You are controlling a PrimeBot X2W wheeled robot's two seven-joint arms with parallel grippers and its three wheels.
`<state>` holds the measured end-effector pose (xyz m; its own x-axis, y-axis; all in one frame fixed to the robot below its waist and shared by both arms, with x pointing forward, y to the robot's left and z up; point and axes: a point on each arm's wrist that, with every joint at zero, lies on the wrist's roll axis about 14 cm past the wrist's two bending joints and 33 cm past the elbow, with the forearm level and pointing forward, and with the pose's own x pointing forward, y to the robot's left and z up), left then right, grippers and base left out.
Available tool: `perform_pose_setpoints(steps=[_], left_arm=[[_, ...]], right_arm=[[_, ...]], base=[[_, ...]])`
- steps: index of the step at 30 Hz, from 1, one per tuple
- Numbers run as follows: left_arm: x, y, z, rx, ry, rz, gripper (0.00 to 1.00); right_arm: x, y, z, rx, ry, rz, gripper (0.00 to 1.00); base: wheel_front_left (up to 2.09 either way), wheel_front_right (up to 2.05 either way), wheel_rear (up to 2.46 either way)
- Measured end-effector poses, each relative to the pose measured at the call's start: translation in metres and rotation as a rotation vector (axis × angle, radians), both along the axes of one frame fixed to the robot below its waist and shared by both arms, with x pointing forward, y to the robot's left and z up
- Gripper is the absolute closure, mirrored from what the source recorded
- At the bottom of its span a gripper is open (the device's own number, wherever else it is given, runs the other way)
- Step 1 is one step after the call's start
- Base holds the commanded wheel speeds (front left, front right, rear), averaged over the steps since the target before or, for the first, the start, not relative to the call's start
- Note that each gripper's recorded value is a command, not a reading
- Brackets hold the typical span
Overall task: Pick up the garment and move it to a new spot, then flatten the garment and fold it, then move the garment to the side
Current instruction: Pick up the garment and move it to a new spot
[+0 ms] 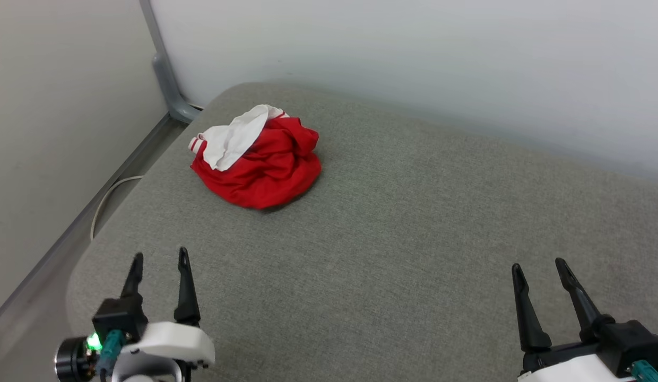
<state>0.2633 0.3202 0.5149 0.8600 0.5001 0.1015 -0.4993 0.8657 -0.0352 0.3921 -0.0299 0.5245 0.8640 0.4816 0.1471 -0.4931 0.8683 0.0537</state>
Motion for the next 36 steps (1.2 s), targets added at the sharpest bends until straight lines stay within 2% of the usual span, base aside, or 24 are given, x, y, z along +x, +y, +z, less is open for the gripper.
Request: perform_pose_setpoints(steps=[10, 22, 28, 36], left_arm=[[0.077, 0.035, 0.069, 0.139, -0.115, -0.064, 0.00], [0.182, 0.066, 0.110, 0.238, -0.116, -0.150, 0.00], [0.226, 0.071, 0.096, 0.187, 0.020, -0.199, 0.00], [0.265, 0.042, 0.022, 0.039, 0.391, -0.337, 0.00]], right_arm=[[0.022, -0.013, -0.008, -0.031, -0.013, -0.048, 0.00], [0.055, -0.029, -0.025, -0.051, -0.014, -0.107, 0.00], [0.065, -0.042, -0.037, -0.061, 0.002, -0.142, 0.00], [0.074, -0.055, -0.050, -0.082, 0.019, -0.168, 0.00]], base=[[0.00, 0.00, 0.00], [0.00, 0.00, 0.00], [0.00, 0.00, 0.00], [0.00, 0.00, 0.00]])
